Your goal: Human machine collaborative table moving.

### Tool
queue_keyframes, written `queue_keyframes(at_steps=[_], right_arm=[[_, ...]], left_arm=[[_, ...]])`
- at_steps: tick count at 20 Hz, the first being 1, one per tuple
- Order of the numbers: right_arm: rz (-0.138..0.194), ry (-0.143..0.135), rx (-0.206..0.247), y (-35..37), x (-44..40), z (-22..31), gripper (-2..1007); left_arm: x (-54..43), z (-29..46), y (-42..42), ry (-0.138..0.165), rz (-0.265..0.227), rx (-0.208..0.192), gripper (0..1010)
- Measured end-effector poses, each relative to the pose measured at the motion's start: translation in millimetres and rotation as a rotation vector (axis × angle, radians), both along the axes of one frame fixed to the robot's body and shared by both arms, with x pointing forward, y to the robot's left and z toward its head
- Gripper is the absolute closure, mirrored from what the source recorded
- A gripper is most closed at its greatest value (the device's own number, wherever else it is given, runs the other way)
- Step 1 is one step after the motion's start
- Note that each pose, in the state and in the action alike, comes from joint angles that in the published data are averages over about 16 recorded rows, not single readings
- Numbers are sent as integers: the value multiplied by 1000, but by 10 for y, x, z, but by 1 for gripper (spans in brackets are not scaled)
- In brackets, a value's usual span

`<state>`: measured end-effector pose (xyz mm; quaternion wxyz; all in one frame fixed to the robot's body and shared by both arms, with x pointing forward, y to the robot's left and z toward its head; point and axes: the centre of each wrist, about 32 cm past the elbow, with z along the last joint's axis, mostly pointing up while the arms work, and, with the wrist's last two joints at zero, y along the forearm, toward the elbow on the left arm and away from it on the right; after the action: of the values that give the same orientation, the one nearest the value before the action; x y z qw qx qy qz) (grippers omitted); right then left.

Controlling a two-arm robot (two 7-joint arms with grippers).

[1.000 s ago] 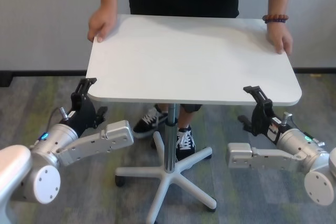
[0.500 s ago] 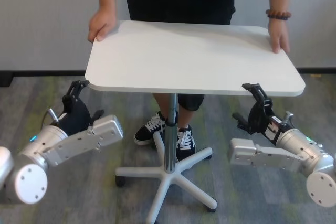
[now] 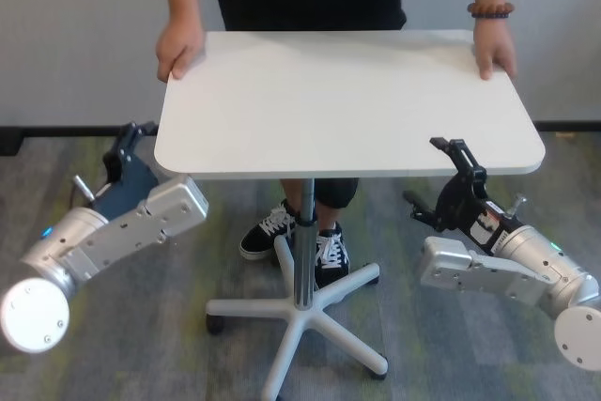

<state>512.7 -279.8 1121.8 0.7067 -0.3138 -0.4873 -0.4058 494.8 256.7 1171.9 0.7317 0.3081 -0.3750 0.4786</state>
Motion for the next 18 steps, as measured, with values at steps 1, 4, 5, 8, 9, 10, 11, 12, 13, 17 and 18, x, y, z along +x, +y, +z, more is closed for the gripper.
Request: queue_keyframes(at_steps=[1,4,5,8,9,10,11,12,13,17,18], right_arm=[[6,-4,12,-1,-1,7,0],[22,-20,48,-4,-2,33,0],[27,-25,62,-5,-2,42,0],[44,-45,108,-10,-2,68,0],[50,-51,125,-10,-2,76,0],[56,-58,143,-10,-2,84,0],[62,-65,161,-9,-2,92,0],[68,-72,179,-8,-2,101,0],[74,-79,198,-5,-2,110,0],[99,-106,268,16,-7,148,0],[105,-112,285,26,-11,158,0]], left_arm=[[-8,25,-1,-3,-1,-11,10],[-36,100,-4,-11,-5,-38,10],[-46,125,-5,-14,-6,-47,10],[-77,197,-5,-22,-11,-71,10],[-88,221,-4,-24,-13,-80,10],[-98,245,-2,-27,-15,-89,10],[-110,269,0,-29,-16,-98,10],[-123,294,2,-32,-18,-107,10],[-136,319,5,-35,-21,-117,10],[-205,423,19,-48,-33,-158,10],[-227,448,22,-52,-37,-169,10]])
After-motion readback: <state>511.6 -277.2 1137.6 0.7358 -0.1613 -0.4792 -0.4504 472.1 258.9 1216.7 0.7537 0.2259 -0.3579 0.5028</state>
